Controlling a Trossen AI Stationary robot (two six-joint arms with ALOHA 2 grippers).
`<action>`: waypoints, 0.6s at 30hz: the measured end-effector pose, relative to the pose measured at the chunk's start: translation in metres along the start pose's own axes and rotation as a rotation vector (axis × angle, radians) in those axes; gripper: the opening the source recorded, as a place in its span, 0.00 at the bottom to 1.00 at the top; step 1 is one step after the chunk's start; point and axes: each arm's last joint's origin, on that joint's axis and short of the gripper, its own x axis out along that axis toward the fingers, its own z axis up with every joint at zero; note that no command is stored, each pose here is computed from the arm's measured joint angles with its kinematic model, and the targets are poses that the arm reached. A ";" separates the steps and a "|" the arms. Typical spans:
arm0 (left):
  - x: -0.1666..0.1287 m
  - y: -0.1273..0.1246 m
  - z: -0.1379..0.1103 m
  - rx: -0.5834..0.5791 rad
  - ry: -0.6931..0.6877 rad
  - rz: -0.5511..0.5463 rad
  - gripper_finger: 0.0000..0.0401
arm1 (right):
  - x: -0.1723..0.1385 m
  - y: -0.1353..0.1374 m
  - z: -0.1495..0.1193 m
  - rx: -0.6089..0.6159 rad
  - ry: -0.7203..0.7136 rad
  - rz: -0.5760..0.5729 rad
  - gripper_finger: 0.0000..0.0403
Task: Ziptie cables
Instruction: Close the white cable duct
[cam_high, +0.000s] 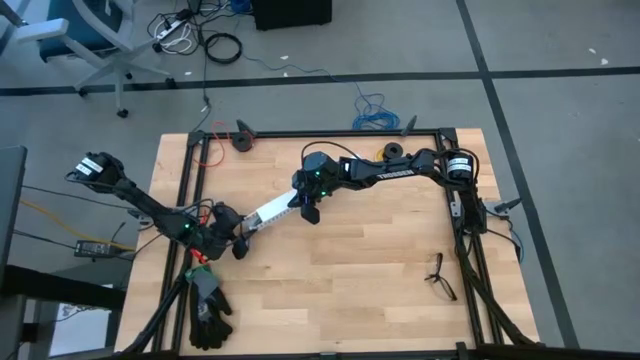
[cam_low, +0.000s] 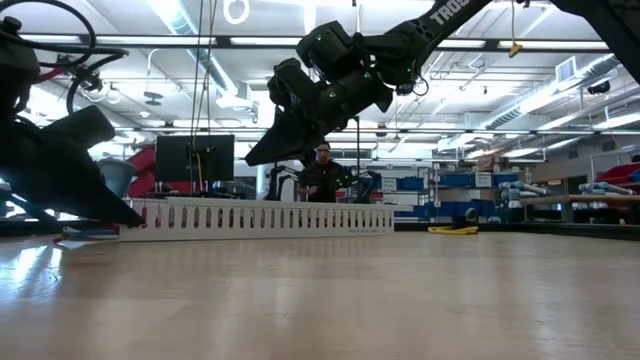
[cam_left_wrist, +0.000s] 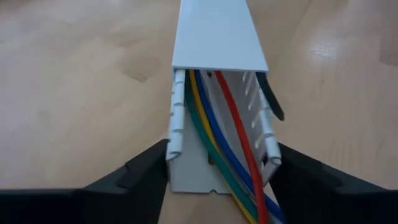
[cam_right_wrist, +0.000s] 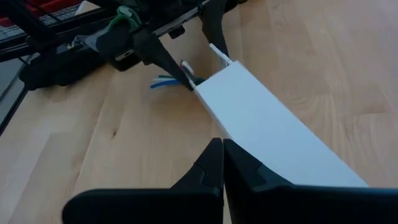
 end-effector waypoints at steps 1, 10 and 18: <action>0.000 0.000 0.000 0.014 -0.004 0.006 0.63 | 0.000 0.000 0.000 0.001 0.002 0.000 0.00; 0.000 0.000 0.000 0.066 -0.012 0.013 0.51 | 0.000 0.000 0.000 0.001 0.002 -0.001 0.00; 0.000 0.000 0.000 0.064 -0.011 0.013 0.52 | -0.005 -0.016 -0.012 0.126 0.100 -0.276 0.00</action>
